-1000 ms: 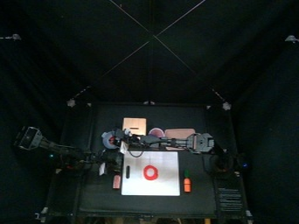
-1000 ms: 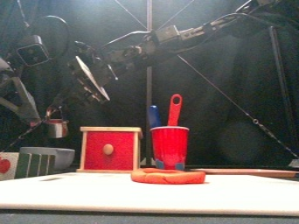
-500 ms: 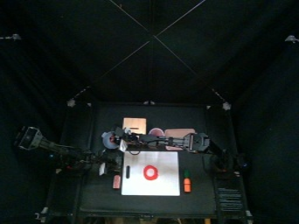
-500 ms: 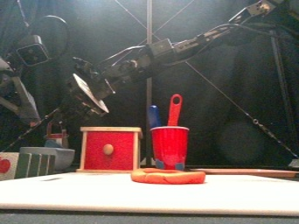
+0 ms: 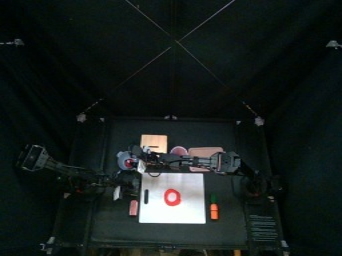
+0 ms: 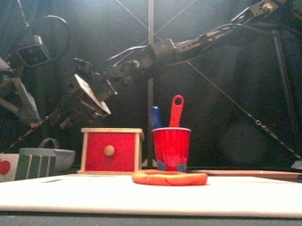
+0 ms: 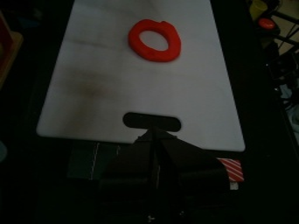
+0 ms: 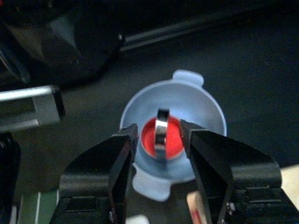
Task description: Place cookie cutter with dough inside into bowl
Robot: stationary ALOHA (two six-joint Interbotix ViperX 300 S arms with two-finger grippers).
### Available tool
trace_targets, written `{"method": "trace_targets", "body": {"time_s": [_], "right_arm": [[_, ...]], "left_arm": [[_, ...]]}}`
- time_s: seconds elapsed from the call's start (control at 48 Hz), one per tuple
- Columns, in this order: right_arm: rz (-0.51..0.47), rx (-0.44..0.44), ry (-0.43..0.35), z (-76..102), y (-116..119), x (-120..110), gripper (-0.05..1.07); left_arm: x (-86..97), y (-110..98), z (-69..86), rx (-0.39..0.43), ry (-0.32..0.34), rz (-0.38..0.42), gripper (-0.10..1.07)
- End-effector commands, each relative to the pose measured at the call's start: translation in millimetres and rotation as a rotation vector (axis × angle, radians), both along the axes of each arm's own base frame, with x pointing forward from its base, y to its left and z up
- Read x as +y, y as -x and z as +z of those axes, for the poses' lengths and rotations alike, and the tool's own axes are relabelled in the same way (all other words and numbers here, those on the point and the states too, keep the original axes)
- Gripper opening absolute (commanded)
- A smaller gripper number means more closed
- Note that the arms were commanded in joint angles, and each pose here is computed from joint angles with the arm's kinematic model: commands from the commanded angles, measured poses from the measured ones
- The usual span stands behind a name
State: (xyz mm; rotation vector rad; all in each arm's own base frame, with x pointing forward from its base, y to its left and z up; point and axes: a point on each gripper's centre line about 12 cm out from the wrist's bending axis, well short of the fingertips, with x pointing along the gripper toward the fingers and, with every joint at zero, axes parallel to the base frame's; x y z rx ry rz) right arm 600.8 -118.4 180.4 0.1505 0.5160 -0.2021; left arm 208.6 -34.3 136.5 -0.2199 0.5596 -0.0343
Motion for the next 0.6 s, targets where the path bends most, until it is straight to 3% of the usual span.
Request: {"method": "trace_targets", "body": {"time_s": [0.0,0.125,0.25,0.417,0.583], "right_arm": [[0.001,-0.056,0.033,58.5,16.9,-1.6,0.80],[0.010,-0.018,0.034,67.5,44.1,7.4,0.80],[0.000,0.000,0.008,60.7,81.0,15.1,0.80],[-0.046,-0.088,-0.037,56.0,130.1,24.2,0.80],[-0.040,-0.140,-0.037,52.0,161.9,42.1,0.80]], "left_arm": [[0.3,-3.9,4.7,-0.020,-0.002,0.002,0.49],[2.4,-7.8,8.7,-0.039,-0.004,0.013,0.49],[3.3,-11.0,12.2,-0.052,-0.007,0.016,0.49],[6.0,-14.5,16.0,-0.067,-0.016,0.022,0.49],[8.9,-16.2,16.1,-0.066,-0.015,0.037,0.49]]}}
